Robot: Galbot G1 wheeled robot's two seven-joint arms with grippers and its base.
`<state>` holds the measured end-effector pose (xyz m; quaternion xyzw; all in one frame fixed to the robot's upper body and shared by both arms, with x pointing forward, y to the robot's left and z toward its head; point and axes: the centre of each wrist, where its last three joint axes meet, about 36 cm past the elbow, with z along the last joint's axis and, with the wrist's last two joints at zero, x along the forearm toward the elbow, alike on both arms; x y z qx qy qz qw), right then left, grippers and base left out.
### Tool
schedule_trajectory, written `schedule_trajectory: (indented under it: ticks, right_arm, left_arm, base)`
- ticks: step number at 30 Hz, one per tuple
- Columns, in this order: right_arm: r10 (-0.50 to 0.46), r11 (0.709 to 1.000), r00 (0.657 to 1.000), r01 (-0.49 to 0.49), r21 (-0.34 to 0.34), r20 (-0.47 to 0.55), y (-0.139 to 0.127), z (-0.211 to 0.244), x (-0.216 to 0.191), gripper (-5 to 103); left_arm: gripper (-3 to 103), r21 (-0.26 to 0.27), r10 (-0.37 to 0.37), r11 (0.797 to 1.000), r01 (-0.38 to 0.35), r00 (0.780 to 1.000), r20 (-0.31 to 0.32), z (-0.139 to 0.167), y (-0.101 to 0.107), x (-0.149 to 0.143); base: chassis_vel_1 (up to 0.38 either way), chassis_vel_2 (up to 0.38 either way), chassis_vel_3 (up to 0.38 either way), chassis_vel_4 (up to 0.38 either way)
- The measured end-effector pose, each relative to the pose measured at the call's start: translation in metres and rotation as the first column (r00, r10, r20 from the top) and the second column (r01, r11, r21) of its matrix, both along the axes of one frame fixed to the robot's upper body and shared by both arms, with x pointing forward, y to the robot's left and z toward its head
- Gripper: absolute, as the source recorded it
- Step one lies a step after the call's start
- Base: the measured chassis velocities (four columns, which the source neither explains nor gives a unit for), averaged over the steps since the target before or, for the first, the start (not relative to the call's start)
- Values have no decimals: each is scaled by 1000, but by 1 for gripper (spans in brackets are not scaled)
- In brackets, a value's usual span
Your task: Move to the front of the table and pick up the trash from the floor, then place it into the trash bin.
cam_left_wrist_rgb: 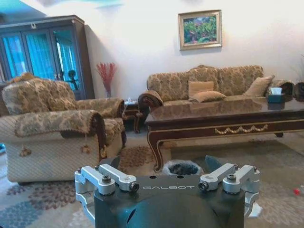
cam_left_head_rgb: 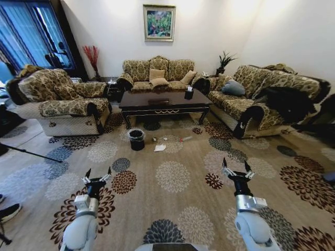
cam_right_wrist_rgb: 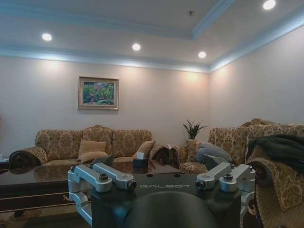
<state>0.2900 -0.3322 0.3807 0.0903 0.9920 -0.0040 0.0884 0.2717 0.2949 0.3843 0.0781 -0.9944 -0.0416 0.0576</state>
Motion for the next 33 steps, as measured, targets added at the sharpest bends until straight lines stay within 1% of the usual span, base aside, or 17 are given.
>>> schedule_trajectory:
  ticks: [2, 4, 5, 7, 9, 10, 11, 14, 16, 19, 22, 24, 25, 28, 29, 30, 33]
  right_arm:
    - [5, 1000, 1000, -5, -1, 0, 0, 0, 0, 100]
    - [9, 1000, 1000, -9, -1, 1, 0, 0, 0, 100]
    - [29, 1000, 1000, -28, -5, 5, 0, 0, 1, 100]
    - [132, 991, 991, -131, -23, 18, 5, -5, 5, 100]
    - [211, 977, 977, -210, -41, 29, 9, -9, 8, 100]
    - [211, 977, 977, -210, -41, 29, 9, -9, 8, 100]
    - [275, 960, 961, -273, -56, 37, 12, -12, 11, 100]
    - [345, 937, 938, -342, -68, 37, 17, -15, 9, 100]
    - [359, 932, 932, -356, -67, 38, 20, -16, 8, 100]
    - [359, 932, 932, -357, -60, 39, 22, -17, 6, 100]
    - [325, 945, 945, -323, -42, 31, 25, -19, 1, 100]
    - [297, 955, 955, -296, -30, 28, 26, -18, -2, 100]
    - [297, 955, 955, -296, -30, 28, 26, -18, -2, 100]
    - [266, 963, 963, -264, -48, 34, 21, -15, -5, 100]
    - [250, 966, 967, -246, -76, 55, 15, -13, -5, 100]
    - [243, 968, 968, -237, -86, 60, 12, -12, -5, 100]
    - [228, 970, 971, -221, -101, 65, 6, -9, -7, 100]
  left_arm:
    - [100, -23, -3, 1000, 3, 1000, -7, 0, -3, -3]
    - [100, -28, -3, 1000, 3, 1000, -8, 0, -3, -3]
    - [100, -32, -3, 999, 3, 1000, -7, 2, -4, -4]
    - [100, -31, -2, 1000, 2, 1000, -2, 5, -4, -3]
    - [100, -29, -2, 1000, 2, 1000, 1, 8, -4, -3]
    - [100, -29, -2, 1000, 2, 1000, 1, 8, -4, -3]
    - [100, -33, -4, 999, 4, 1000, 6, 12, -4, -3]
    - [100, -41, -3, 999, 3, 1000, 15, 15, -6, -1]
    - [100, -41, 3, 999, -3, 1000, 15, 15, -6, -1]
    - [100, -42, 17, 999, -16, 1000, 10, 12, -6, 0]
    - [100, -52, 32, 998, -32, 999, 8, 10, -5, -1]
    - [100, -49, 36, 998, -36, 999, -7, 10, -3, -3]
    - [100, -49, 36, 998, -36, 999, -7, 10, -3, -3]
    - [100, -41, 21, 999, -21, 1000, -12, 15, -2, -6]
    - [100, -33, 6, 999, -6, 1000, -7, 19, -2, -8]
    - [100, -31, 0, 1000, 0, 1000, -5, 21, -3, -9]
    - [100, -23, -19, 1000, 19, 1000, -1, 23, -3, -10]
  base:
    - [0, 0, 0, 0]
    - [0, 0, 0, 0]
    - [0, 0, 0, 0]
    - [0, 0, 0, 0]
    - [0, 0, 0, 0]
    - [0, 0, 0, 0]
    - [0, 0, 0, 0]
    - [0, 0, 0, 0]
    - [0, 0, 0, 0]
    - [0, 0, 0, 0]
    - [0, 0, 0, 0]
    - [0, 0, 0, 0]
    - [0, 0, 0, 0]
    - [0, 0, 0, 0]
    - [0, 0, 0, 0]
    - [0, 0, 0, 0]
    - [0, 0, 0, 0]
